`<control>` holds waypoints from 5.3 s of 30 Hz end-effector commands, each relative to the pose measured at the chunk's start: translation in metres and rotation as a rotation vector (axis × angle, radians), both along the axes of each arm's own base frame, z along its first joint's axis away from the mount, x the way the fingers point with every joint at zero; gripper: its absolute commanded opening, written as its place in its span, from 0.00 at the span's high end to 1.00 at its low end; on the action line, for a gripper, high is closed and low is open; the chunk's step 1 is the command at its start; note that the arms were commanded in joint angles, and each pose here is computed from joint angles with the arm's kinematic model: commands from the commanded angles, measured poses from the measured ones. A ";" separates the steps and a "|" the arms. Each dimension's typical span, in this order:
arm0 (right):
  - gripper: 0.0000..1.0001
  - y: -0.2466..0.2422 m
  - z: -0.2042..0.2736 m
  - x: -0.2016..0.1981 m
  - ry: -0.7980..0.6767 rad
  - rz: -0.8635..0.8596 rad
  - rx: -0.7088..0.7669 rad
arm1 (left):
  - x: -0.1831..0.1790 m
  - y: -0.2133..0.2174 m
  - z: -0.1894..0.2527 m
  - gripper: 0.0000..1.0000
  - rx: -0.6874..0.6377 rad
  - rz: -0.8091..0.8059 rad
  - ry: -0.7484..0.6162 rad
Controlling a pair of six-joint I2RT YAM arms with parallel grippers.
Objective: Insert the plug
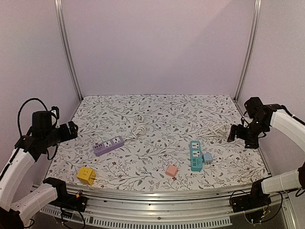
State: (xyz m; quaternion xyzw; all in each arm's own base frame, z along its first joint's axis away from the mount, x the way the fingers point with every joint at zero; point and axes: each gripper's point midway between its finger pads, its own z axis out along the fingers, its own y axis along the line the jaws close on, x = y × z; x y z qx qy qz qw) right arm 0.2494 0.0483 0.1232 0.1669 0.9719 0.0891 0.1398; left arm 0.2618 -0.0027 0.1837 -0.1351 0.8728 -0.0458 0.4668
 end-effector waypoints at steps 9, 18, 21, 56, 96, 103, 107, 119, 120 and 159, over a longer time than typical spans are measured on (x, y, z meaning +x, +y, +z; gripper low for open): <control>0.01 0.073 -0.026 -0.021 0.130 0.207 -0.024 | -0.003 -0.006 0.008 0.00 -0.043 -0.013 -0.004; 0.08 0.102 -0.038 -0.012 0.182 0.337 -0.010 | 0.000 -0.004 0.004 0.00 -0.048 -0.001 0.023; 0.11 0.109 -0.046 -0.010 0.196 0.359 -0.018 | 0.000 -0.003 0.005 0.00 -0.050 0.008 0.024; 0.39 0.118 -0.108 -0.016 0.266 0.428 -0.122 | -0.001 0.007 0.003 0.00 -0.072 0.063 0.041; 0.47 0.102 -0.114 -0.013 0.038 0.383 -0.180 | 0.001 0.005 0.001 0.00 -0.084 0.055 0.053; 0.60 0.101 -0.111 -0.012 0.026 0.384 -0.196 | 0.000 0.005 0.003 0.01 -0.082 0.053 0.050; 0.72 0.098 -0.104 -0.010 0.026 0.396 -0.220 | -0.002 0.007 0.013 0.00 -0.072 0.054 0.031; 0.89 0.116 0.013 0.017 -0.175 0.453 -0.173 | 0.007 0.019 0.071 0.01 0.016 0.080 0.159; 0.92 0.120 0.023 0.020 -0.196 0.462 -0.158 | 0.007 0.016 0.070 0.01 -0.006 0.081 0.160; 1.00 0.271 0.173 -0.047 -0.848 1.266 0.162 | -0.042 -0.389 0.142 0.09 -0.515 -1.086 0.474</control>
